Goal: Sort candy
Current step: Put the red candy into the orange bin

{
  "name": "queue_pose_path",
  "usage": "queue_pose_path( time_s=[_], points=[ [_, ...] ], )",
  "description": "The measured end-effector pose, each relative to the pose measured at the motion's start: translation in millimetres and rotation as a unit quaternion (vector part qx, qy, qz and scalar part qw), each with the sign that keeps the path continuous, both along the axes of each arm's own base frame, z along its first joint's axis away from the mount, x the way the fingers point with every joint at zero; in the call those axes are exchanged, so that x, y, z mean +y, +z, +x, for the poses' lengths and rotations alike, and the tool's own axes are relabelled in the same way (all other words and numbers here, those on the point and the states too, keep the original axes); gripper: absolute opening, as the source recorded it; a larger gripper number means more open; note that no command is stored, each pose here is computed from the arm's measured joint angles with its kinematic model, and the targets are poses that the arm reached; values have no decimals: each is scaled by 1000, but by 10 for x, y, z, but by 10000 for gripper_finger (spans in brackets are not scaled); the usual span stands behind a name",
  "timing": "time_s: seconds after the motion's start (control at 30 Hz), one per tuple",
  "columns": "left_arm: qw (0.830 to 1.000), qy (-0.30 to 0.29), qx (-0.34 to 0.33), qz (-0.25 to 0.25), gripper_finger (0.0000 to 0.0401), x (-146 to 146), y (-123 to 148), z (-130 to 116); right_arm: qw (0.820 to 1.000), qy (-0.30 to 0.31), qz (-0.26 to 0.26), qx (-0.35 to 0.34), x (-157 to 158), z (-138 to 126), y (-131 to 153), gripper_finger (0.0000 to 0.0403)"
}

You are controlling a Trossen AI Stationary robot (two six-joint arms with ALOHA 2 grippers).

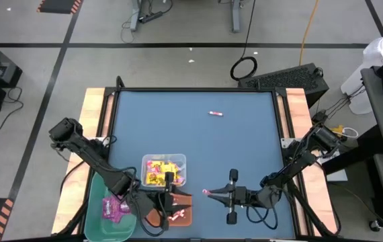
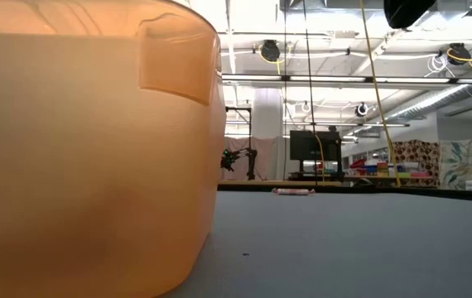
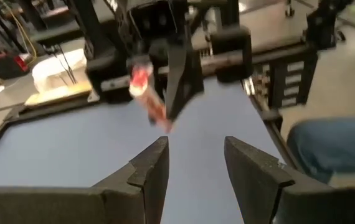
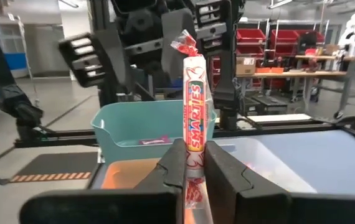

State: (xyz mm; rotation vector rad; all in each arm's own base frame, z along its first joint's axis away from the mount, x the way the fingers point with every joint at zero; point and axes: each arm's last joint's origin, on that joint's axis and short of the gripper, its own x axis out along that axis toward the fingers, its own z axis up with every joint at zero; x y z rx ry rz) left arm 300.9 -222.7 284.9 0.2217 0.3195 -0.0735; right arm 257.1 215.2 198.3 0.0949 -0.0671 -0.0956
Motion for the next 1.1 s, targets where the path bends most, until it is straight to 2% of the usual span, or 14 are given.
queue_pose_path(
  time_s=[0.1,0.33,0.5,0.7,0.8,1.03,1.1],
  points=[
    [1000,7,-14,-2,162,25,-31,94,1000,-2,-7,0,-33,30,1,27],
    [998,35,-42,-33,162,144,-67,285,998,56,-23,-6,-67,93,7,27],
    [996,-23,-55,-70,162,161,-125,427,998,52,-22,-7,-81,103,11,27],
    [994,-26,-76,-72,157,195,-194,544,998,51,-22,-7,-82,103,10,27],
    [995,-28,-74,-66,134,194,-201,544,998,51,-23,-7,-82,103,11,27],
    [995,-31,-73,-54,48,188,-206,539,998,54,-26,-7,-77,101,10,27],
    [996,-35,-68,-52,44,186,-213,536,998,54,-27,-6,-77,101,7,30]
  ],
)
